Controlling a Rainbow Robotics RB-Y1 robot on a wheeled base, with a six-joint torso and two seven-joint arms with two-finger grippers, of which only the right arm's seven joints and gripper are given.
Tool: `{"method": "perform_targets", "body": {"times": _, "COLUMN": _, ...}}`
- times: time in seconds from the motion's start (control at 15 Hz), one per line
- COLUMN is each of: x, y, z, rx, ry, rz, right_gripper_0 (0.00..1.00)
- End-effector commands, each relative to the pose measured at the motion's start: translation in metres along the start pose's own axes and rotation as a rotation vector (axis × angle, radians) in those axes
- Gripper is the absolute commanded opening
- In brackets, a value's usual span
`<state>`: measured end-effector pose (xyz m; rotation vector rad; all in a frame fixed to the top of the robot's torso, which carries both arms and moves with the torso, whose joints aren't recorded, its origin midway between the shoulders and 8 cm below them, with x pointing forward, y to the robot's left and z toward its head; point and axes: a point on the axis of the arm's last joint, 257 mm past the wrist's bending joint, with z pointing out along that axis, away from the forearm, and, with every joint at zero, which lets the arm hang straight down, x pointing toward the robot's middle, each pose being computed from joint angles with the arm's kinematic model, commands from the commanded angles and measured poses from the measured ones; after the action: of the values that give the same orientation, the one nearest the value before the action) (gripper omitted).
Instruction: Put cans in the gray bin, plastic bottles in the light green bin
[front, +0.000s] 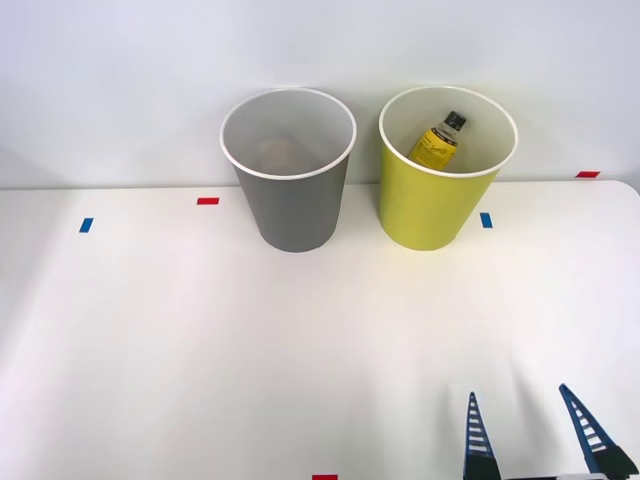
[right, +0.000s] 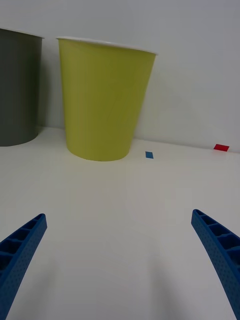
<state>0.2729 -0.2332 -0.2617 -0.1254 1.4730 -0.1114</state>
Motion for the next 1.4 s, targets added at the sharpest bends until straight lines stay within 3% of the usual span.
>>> {"method": "perform_targets", "body": {"times": 0.07, "x": 0.01, "y": 0.013, "z": -0.019, "rx": -0.009, "ry": 0.048, "rz": 0.032, "right_gripper_0": 1.0}}
{"method": "perform_targets", "body": {"times": 0.53, "x": 0.014, "y": 0.033, "z": -0.031, "rx": -0.04, "ry": 0.077, "rz": 0.068, "right_gripper_0": 1.0}}
{"method": "perform_targets", "body": {"times": 1.4, "x": 0.015, "y": 0.035, "z": -0.035, "rx": -0.063, "ry": 0.083, "rz": 0.076, "right_gripper_0": 1.0}}
